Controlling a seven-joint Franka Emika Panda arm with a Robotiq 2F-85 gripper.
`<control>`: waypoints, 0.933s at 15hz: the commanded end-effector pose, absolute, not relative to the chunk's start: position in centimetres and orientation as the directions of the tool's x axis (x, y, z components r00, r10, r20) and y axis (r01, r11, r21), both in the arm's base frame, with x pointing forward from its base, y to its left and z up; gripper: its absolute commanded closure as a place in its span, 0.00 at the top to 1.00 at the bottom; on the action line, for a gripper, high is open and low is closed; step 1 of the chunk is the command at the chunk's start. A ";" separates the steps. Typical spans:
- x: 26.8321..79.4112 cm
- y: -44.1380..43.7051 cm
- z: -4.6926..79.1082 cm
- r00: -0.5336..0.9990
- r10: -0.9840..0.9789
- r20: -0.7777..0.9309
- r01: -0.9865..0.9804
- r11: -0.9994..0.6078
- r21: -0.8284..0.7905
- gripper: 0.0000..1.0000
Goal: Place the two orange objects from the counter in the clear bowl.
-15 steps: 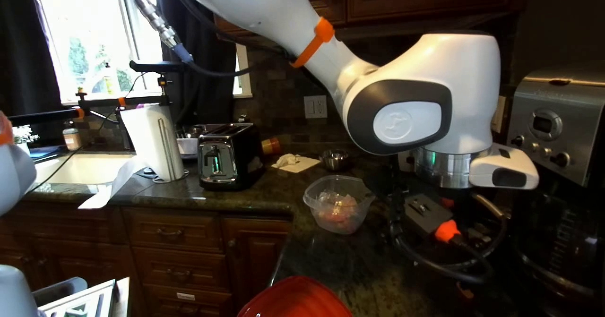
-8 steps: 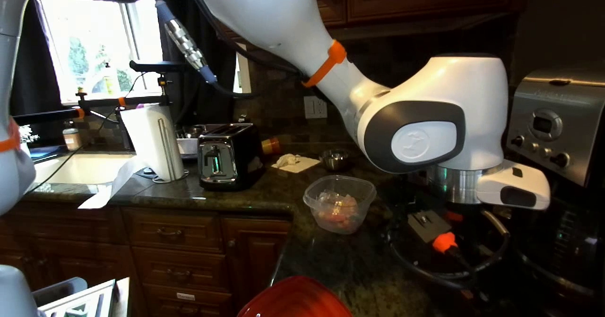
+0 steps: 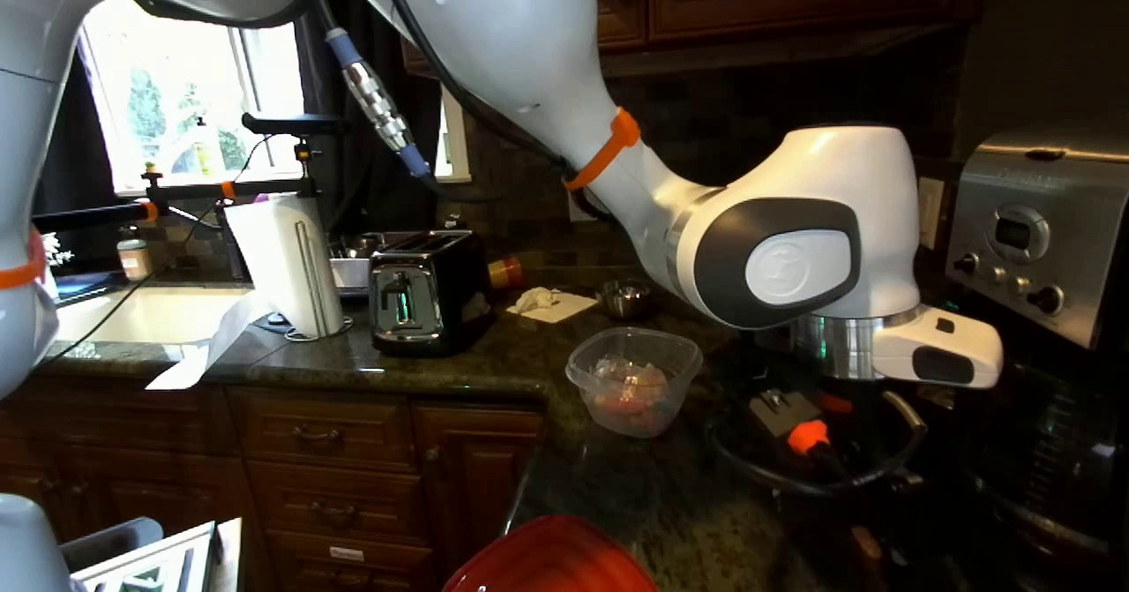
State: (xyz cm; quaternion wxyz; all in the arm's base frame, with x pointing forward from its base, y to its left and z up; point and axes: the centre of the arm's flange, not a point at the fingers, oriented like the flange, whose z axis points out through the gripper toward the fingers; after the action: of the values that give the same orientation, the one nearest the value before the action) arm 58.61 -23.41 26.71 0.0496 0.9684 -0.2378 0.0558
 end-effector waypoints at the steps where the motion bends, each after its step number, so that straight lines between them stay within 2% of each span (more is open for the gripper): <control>1: 59.5 -22.7 26.7 0.871 -0.478 0.115 -0.489 -0.867 0.096 0.86; 2: 59.6 -22.7 26.6 0.867 -0.485 0.114 -0.495 -0.863 0.097 0.78; 3: 59.6 -22.7 26.7 0.863 -0.493 0.112 -0.503 -0.859 0.093 0.63; 4: 59.6 -22.8 26.7 0.856 -0.504 0.111 -0.514 -0.853 0.090 0.53; 6: 59.5 -23.0 26.7 0.845 -0.524 0.107 -0.533 -0.842 0.086 0.40; 7: 59.5 -23.2 26.6 0.842 -0.530 0.102 -0.538 -0.838 0.086 0.40; 10: 59.3 -23.4 26.7 0.835 -0.541 0.097 -0.548 -0.832 0.082 0.25; 14: 59.5 -23.5 27.0 0.839 -0.533 0.110 -0.541 -0.837 0.078 0.21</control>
State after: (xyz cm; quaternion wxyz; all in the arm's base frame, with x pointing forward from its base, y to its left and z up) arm 59.23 -23.30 27.16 0.0520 0.9591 -0.2739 0.0493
